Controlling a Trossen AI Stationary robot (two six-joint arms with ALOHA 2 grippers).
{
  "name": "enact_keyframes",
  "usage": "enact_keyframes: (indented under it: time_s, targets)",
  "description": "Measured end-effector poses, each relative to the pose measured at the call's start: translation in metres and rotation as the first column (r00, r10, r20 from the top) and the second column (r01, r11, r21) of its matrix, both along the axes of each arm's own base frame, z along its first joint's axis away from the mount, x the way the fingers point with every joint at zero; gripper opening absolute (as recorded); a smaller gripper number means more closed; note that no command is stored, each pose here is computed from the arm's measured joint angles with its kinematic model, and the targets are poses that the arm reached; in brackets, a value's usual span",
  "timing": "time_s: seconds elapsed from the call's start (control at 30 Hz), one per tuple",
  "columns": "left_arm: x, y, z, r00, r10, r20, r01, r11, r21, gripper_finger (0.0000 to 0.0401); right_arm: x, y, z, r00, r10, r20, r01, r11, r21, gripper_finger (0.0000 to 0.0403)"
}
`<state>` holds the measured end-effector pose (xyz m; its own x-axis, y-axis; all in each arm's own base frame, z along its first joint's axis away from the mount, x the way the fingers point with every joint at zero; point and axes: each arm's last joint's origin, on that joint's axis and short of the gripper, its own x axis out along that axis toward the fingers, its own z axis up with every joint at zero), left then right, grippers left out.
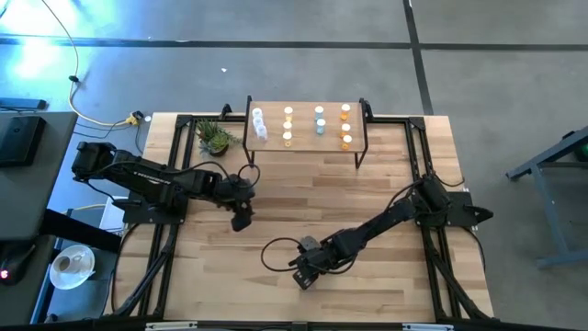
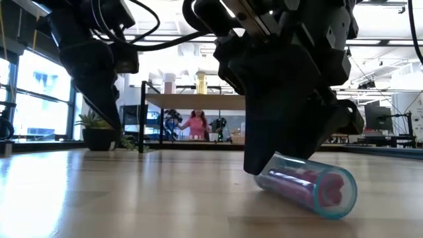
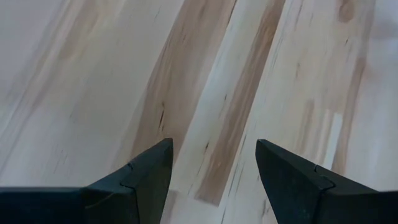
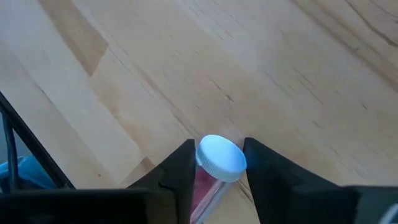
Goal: Pick and place medicine bottles onto shelf by color
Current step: Put the blue pill bottle aligned with the other blue pill bottles on the shelf
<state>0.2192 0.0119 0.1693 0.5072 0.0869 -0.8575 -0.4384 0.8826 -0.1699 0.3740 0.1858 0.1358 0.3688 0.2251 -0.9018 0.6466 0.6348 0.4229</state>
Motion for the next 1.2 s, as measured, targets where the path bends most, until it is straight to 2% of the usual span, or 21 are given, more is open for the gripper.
enact_keyframes:
  time_s: [0.17,0.47,0.63,0.87,1.07,1.2]
  targets:
    - [-0.002,-0.001,-0.002,0.999,-0.026,-0.03,0.026,1.0,-0.012,0.022,0.0,0.0,0.0,1.0,0.0,0.0,0.0,1.0,0.001,0.0107]
    - [-0.004,-0.006,0.005,0.995,-0.101,-0.001,0.101,0.995,0.006,0.022,0.007,0.007,0.012,0.998,0.042,0.038,-0.041,0.999,-0.032,0.0105]
    - [-0.008,-0.025,0.014,0.985,-0.167,0.048,0.165,0.985,0.044,0.022,0.013,0.014,0.039,0.993,0.08,0.084,-0.067,0.986,-0.151,0.0105]
    - [-0.02,-0.055,0.031,0.961,-0.238,0.139,0.222,0.967,0.123,0.022,0.02,0.013,0.078,0.984,0.139,0.114,-0.092,0.933,-0.348,0.0104]
    - [-0.03,-0.069,0.041,0.931,-0.299,0.209,0.28,0.953,0.118,0.022,0.024,0.008,0.109,0.975,0.184,0.126,-0.103,0.874,-0.475,0.0104]
    - [-0.044,-0.068,0.032,0.917,-0.302,0.259,0.289,0.953,0.09,0.022,0.024,0.001,0.129,0.974,0.197,0.11,-0.108,0.835,-0.54,0.0104]
